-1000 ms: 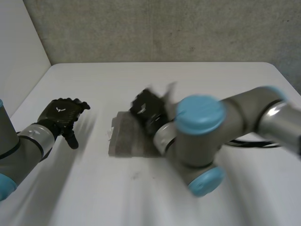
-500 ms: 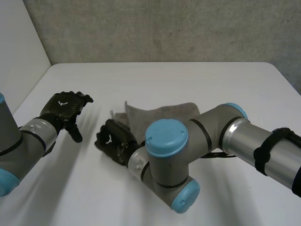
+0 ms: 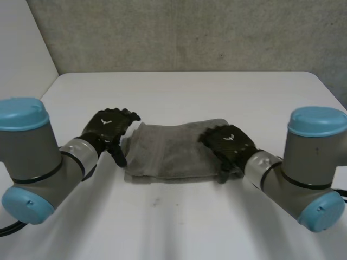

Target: Fold the towel.

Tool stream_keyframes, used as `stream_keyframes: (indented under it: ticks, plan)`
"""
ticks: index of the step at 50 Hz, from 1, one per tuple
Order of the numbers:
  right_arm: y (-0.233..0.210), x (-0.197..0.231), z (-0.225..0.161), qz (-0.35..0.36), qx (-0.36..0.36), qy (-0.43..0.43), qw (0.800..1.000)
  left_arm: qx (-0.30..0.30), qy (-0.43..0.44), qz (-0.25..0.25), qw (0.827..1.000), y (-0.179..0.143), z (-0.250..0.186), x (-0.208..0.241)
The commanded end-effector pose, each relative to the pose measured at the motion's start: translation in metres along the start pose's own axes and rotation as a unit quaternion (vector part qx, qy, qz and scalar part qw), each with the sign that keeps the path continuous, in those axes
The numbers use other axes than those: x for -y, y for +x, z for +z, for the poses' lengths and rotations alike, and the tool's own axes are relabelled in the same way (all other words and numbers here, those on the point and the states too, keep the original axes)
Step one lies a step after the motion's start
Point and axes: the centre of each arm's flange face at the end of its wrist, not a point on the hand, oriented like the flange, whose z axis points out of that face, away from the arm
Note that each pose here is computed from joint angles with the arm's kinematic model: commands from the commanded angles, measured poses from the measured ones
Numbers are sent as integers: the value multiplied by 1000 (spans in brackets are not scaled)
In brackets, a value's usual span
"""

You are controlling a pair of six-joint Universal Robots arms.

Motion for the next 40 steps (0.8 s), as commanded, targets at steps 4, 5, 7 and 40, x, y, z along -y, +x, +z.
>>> stream_keyframes:
  ticks: [4,5,7,40]
  plan:
    - [27,-34,6,-94,-84,-74,989,9,-4,-1,1000,1,-2,-1]
    - [31,-31,6,-124,-106,-78,984,10,-2,0,1000,1,-3,1]
    - [37,-25,7,-153,-128,-75,977,11,2,0,1000,1,-4,4]
    - [-110,67,3,-211,40,151,965,41,48,-45,997,-15,-17,34]
